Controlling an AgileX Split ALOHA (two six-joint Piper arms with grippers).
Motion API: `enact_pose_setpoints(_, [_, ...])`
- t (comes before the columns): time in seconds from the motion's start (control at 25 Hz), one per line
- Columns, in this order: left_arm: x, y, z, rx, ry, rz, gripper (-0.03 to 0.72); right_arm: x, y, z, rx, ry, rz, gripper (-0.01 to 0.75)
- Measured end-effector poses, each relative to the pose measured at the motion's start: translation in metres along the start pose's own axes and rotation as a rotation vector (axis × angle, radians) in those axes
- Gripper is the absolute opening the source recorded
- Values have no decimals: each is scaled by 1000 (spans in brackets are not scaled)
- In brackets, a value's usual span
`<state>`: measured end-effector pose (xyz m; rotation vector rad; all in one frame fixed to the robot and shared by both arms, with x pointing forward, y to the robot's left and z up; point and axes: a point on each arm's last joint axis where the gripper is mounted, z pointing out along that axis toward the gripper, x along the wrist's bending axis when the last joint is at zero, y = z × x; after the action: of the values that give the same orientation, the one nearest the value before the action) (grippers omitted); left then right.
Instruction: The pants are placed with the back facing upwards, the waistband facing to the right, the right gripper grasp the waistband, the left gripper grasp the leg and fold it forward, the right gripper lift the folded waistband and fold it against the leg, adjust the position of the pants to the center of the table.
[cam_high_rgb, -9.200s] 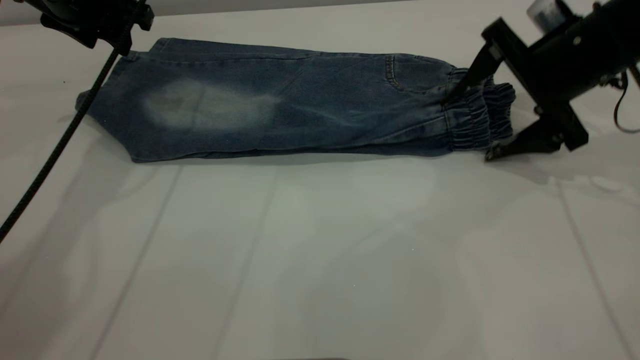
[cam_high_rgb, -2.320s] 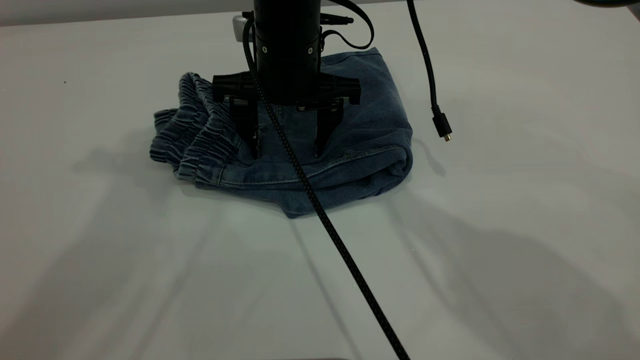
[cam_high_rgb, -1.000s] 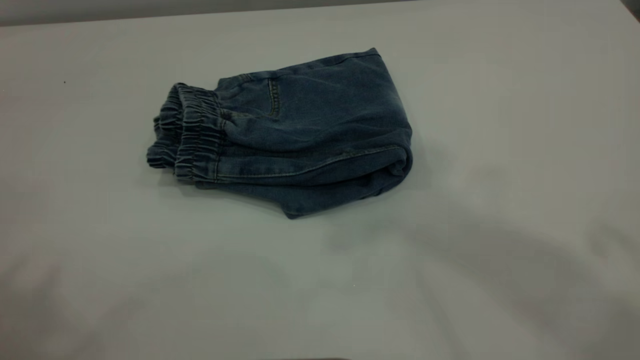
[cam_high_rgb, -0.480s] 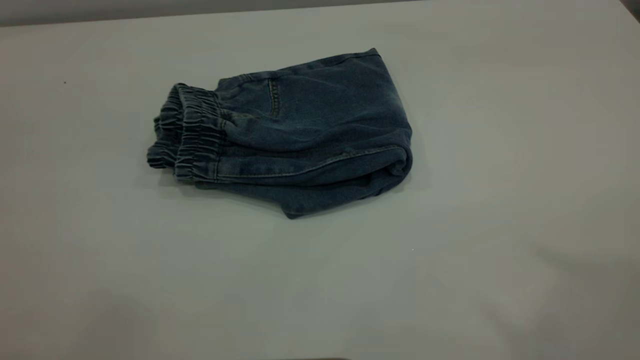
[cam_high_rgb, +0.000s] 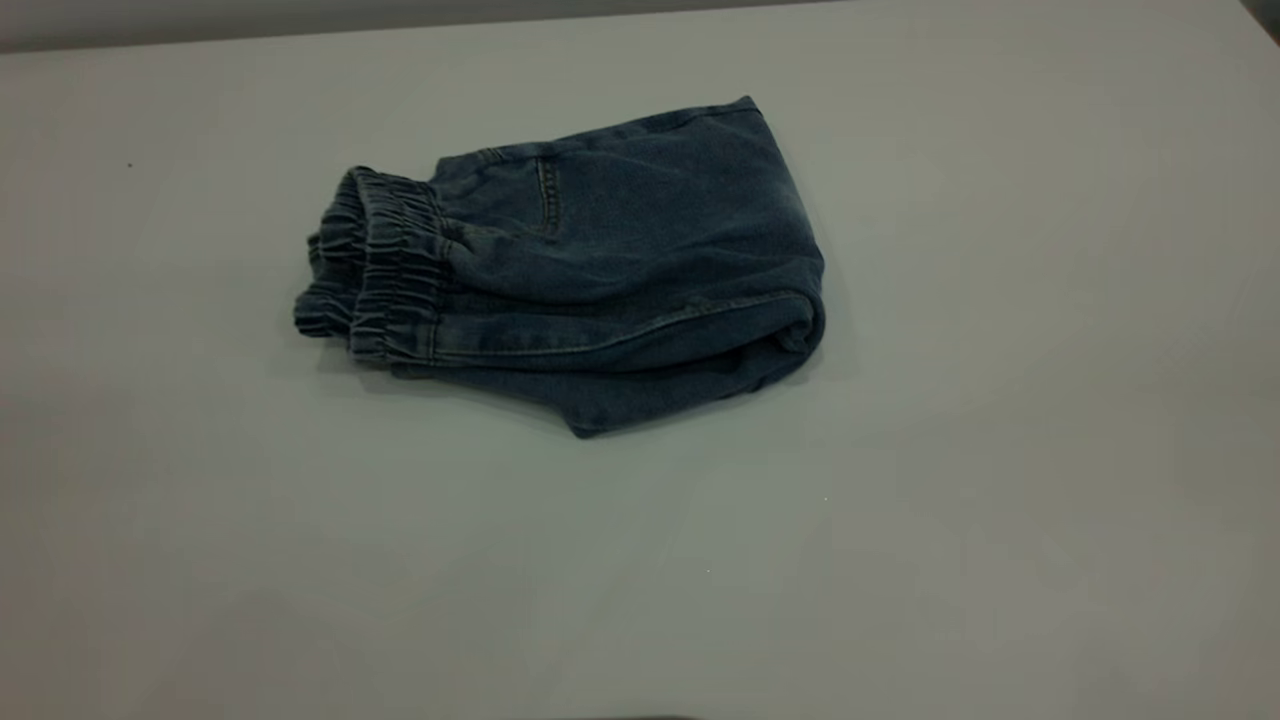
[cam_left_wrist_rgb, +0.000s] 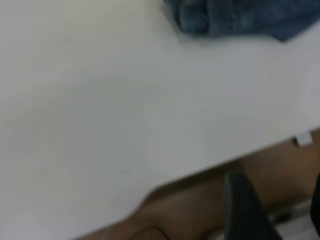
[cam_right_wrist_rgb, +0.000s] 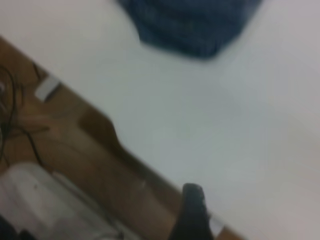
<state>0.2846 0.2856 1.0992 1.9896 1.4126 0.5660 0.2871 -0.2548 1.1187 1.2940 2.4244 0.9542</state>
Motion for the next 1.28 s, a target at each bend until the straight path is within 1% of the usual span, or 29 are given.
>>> enact_pose_setpoints(0.12, [-3,-14,8,19,-40,-19,307,-4,-33,16,27,-8,12,505])
enact_pose_setpoints(0.16, [-3,-18,9,23,-40,-19,307,-6,-42,21,33,-16,10,505])
enact_pose_setpoints(0.28, [-3,-27,14,26,-46,-23,307,-10,-64,30,-1,-27,5,505])
enact_pose_setpoints(0.44, [-3,-36,22,2,-42,-22,307,-12,-81,38,-44,-24,3,505])
enact_pose_setpoints(0.56, [-2,-45,31,26,-40,-14,307,-12,-83,35,-85,-21,2,503])
enact_pose_setpoints(0.64, [-2,-47,34,39,-40,14,307,-12,-84,35,-93,-20,2,503])
enact_pose_setpoints(0.84, [-3,-48,34,41,-48,70,307,-12,-84,35,-94,-20,2,503])
enact_pose_setpoints(1.28, [-3,-48,34,41,-48,74,307,-12,-84,35,-95,-20,2,502])
